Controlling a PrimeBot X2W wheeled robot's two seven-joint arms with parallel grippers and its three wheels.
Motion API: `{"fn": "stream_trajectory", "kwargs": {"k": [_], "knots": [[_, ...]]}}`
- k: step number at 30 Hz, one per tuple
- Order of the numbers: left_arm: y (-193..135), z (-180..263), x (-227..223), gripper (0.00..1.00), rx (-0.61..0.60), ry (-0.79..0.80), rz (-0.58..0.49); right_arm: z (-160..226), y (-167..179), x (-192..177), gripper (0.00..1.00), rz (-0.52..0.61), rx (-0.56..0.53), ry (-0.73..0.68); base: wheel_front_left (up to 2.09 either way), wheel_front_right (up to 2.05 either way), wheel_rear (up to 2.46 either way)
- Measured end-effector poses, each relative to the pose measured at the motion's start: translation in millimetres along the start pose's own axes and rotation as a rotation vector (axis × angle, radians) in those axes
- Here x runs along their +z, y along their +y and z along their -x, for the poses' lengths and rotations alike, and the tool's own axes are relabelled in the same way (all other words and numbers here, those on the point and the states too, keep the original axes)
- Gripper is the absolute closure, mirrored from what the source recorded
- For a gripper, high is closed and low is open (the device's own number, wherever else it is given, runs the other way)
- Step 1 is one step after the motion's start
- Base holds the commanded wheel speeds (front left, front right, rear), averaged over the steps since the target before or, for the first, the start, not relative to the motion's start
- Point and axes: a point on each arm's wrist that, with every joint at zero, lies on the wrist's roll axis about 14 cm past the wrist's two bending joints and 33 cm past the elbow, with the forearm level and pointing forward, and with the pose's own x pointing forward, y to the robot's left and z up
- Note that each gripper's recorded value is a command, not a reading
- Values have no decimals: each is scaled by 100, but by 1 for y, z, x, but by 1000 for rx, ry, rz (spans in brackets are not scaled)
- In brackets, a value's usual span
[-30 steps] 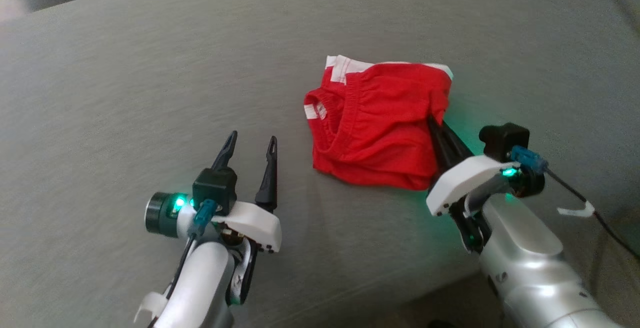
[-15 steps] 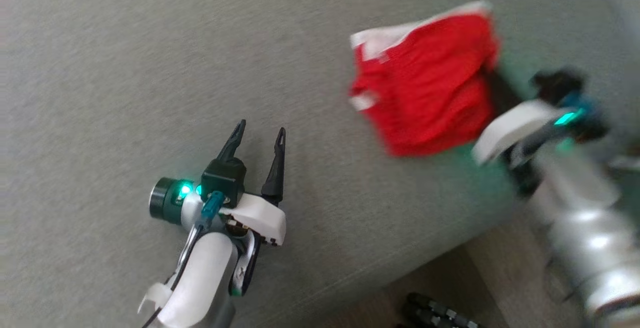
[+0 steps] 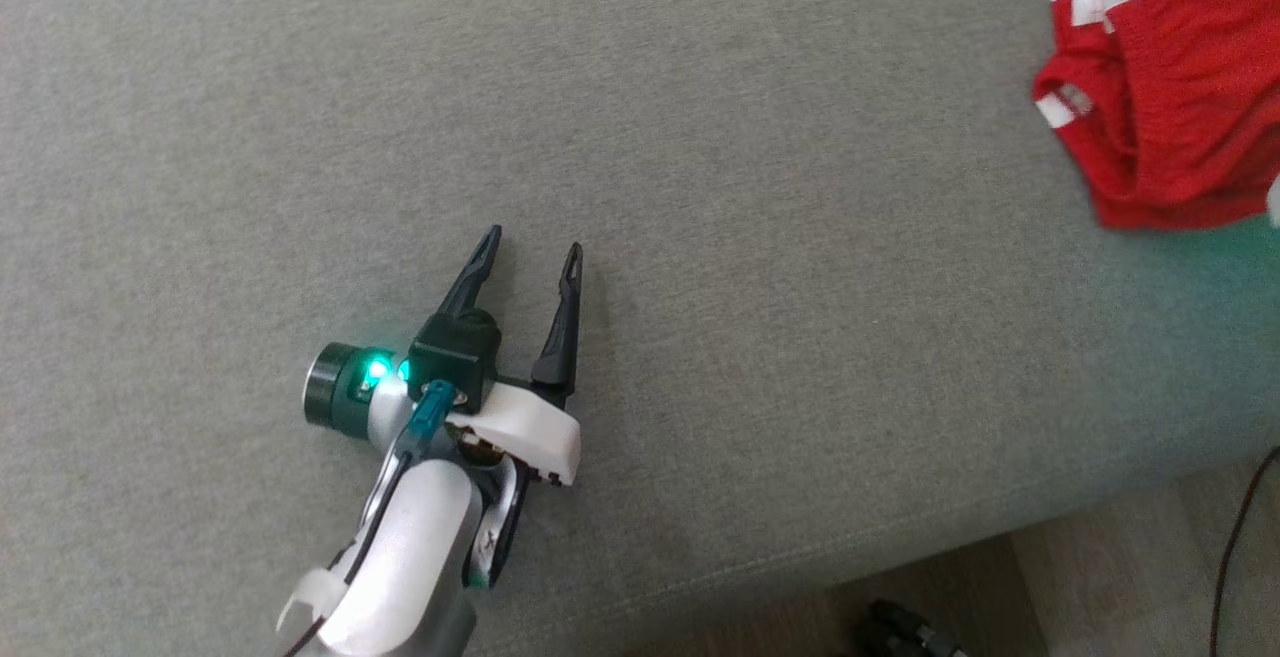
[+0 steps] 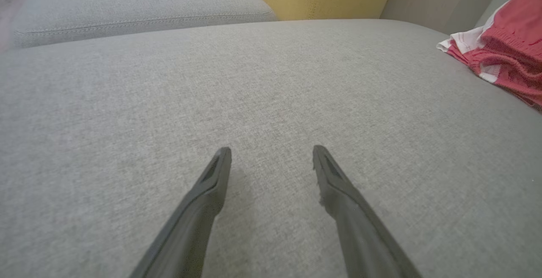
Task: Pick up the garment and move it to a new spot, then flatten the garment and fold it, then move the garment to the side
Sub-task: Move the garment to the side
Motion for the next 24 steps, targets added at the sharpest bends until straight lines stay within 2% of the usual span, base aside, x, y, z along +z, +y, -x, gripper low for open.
{"fn": "stream_trajectory", "kwargs": {"k": [7,8,9,10,11,15,18,21,24], "knots": [[5,1,-2,0,18,5,1,-8,-9,19,100,37,-21,-43,0,0,0],[6,1,-2,0,19,5,1,-7,-15,17,82,43,-32,-37,0,0,0],[6,1,-2,0,20,5,1,-7,-16,17,50,51,-34,-39,0,0,0],[7,1,-2,0,21,4,-1,-7,-16,18,29,61,-33,-43,0,0,0],[8,1,-1,0,26,1,-3,-7,-16,20,0,57,-35,-52,0,0,0],[11,2,3,0,38,-4,-3,-9,-16,46,0,68,-36,-131,0,0,0],[16,4,9,0,65,-17,-12,-8,-8,82,0,53,-25,-247,0,0,0],[26,8,15,0,108,-29,-14,-1,21,128,0,36,26,-400,0,0,0],[37,17,21,0,159,-37,-24,13,65,147,0,0,110,-494,0,0,0]]}}
